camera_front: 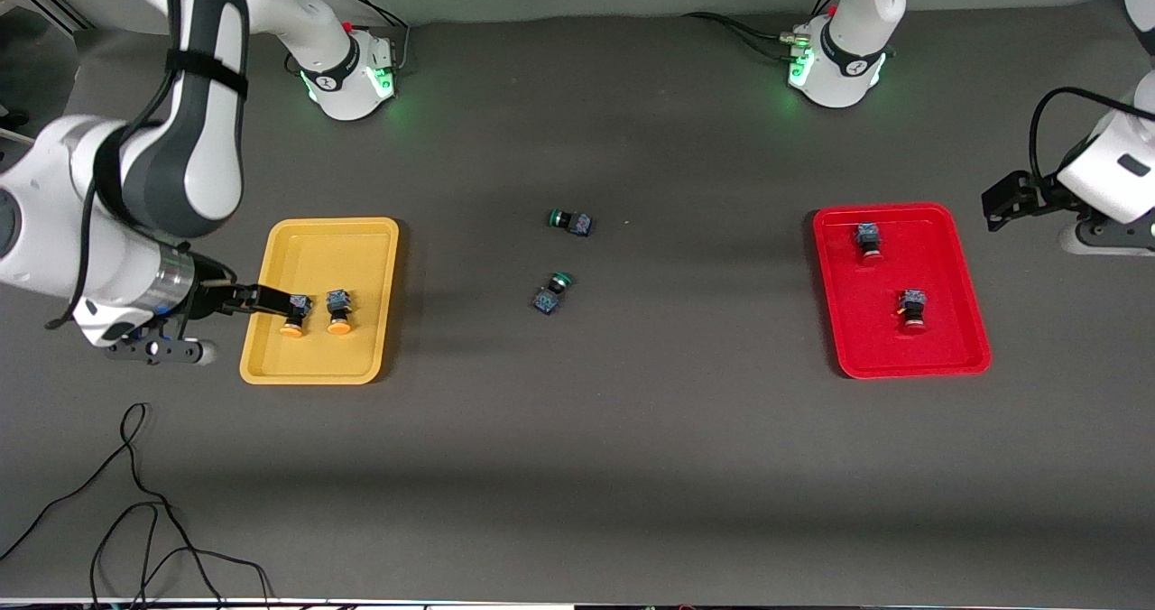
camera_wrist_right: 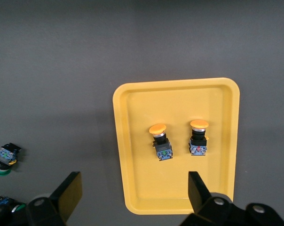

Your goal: Place red and yellow buttons in trays

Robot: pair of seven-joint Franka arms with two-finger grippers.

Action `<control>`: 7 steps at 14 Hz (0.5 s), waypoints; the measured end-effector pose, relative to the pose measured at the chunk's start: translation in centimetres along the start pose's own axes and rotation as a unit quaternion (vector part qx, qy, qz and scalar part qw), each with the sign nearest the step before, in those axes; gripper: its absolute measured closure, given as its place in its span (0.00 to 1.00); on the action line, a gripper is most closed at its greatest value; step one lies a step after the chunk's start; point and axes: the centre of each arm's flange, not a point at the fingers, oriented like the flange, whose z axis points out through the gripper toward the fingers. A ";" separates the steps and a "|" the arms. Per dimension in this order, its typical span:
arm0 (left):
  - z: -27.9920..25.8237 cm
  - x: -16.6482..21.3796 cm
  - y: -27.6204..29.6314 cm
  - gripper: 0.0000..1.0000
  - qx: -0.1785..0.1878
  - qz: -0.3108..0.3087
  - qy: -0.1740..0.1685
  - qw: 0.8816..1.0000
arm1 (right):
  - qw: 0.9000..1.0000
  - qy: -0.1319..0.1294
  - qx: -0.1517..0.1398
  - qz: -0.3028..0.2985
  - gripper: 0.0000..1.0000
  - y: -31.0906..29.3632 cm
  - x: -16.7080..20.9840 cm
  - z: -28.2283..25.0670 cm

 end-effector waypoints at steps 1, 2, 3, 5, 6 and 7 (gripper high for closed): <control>-0.1 -0.1 0.2 0.00 0.000 0.000 0.000 1.000 | 1.000 0.005 -0.003 -0.001 0.00 -0.7 -0.3 -1.0; 0.0 -0.1 0.2 0.00 0.000 0.000 0.000 1.000 | 1.000 0.003 -0.003 0.002 0.00 -1.1 -0.5 -1.9; 0.1 -0.2 0.2 0.00 0.000 0.000 -0.001 1.000 | 1.000 0.000 -0.006 0.006 0.00 -1.3 -0.6 -2.9; 0.2 -0.2 0.0 0.00 0.000 -0.003 -0.002 1.000 | 1.000 -0.001 -0.019 0.009 0.00 -1.2 -0.5 -4.9; 0.2 -0.2 -0.3 0.00 0.000 -0.006 -0.003 1.000 | 1.000 -0.004 -0.021 0.009 0.00 -0.8 -0.4 -5.4; 0.3 -0.2 -0.6 0.00 0.000 -0.009 -0.003 1.000 | 1.000 -0.011 -0.023 0.012 0.00 0.0 -0.2 -5.6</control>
